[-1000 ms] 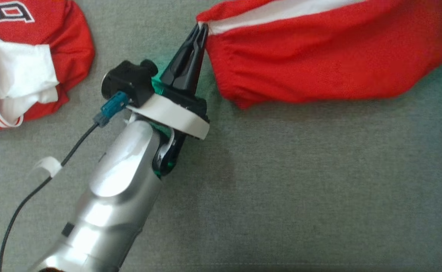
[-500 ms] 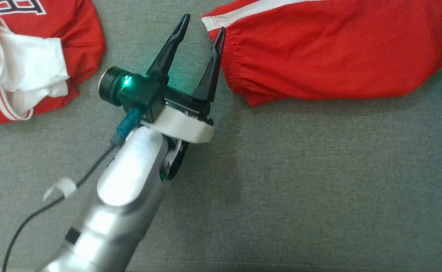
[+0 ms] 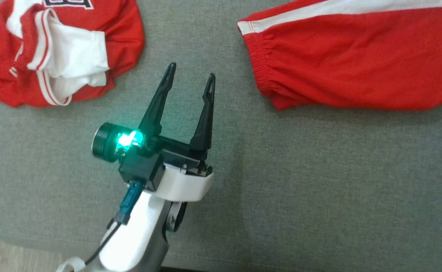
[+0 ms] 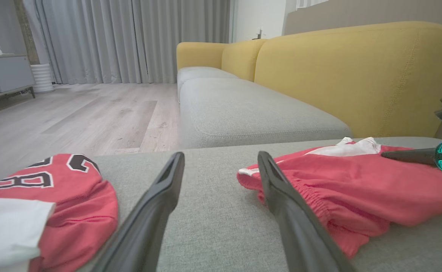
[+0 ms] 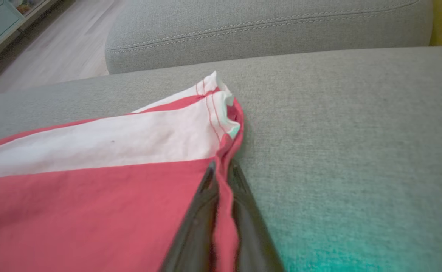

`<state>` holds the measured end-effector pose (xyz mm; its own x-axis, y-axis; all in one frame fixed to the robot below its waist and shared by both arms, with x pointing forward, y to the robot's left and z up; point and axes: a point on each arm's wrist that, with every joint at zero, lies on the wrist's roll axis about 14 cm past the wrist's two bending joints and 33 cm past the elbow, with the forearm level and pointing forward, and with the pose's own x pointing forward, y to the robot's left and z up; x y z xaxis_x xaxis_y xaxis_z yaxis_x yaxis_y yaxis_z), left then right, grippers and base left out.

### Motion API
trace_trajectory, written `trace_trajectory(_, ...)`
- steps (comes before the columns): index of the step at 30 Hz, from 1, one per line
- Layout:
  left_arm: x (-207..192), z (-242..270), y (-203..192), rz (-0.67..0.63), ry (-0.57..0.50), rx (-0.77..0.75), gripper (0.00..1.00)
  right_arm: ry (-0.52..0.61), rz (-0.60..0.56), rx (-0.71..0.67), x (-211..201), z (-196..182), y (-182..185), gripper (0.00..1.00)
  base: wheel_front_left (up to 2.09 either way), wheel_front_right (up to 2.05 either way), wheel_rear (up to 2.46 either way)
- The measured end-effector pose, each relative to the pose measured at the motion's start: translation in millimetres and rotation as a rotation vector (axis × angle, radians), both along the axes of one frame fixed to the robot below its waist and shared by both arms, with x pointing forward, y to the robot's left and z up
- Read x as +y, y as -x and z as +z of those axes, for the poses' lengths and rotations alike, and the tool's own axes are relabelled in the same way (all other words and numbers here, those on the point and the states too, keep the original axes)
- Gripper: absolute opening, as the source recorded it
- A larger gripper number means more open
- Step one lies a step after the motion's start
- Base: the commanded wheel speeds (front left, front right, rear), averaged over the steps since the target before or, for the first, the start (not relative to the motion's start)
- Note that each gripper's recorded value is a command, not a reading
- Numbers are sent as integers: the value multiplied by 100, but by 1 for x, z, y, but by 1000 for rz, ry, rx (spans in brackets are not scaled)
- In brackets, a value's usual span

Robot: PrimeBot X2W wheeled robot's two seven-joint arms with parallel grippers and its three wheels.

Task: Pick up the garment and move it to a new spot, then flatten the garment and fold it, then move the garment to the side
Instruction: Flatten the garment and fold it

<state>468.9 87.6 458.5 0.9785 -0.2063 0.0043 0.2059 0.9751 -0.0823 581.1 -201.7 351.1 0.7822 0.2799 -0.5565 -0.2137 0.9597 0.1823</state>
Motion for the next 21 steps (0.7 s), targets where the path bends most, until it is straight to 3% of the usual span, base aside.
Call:
trace_trajectory(6, 3, 10, 12, 28, 4, -18, 100, 7, -61, 10, -20, 9, 20, 0, 0, 0, 0)
trace_trajectory(14, -20, 29, 12, -37, 30, -71, 100, 139, -236, -4, -121, 34, 70, 0, 0, 0, 0)
trace_trajectory(21, -40, 38, 18, -93, 50, -87, 100, 159, -225, -117, -127, 73, 74, 0, 0, 0, 0)
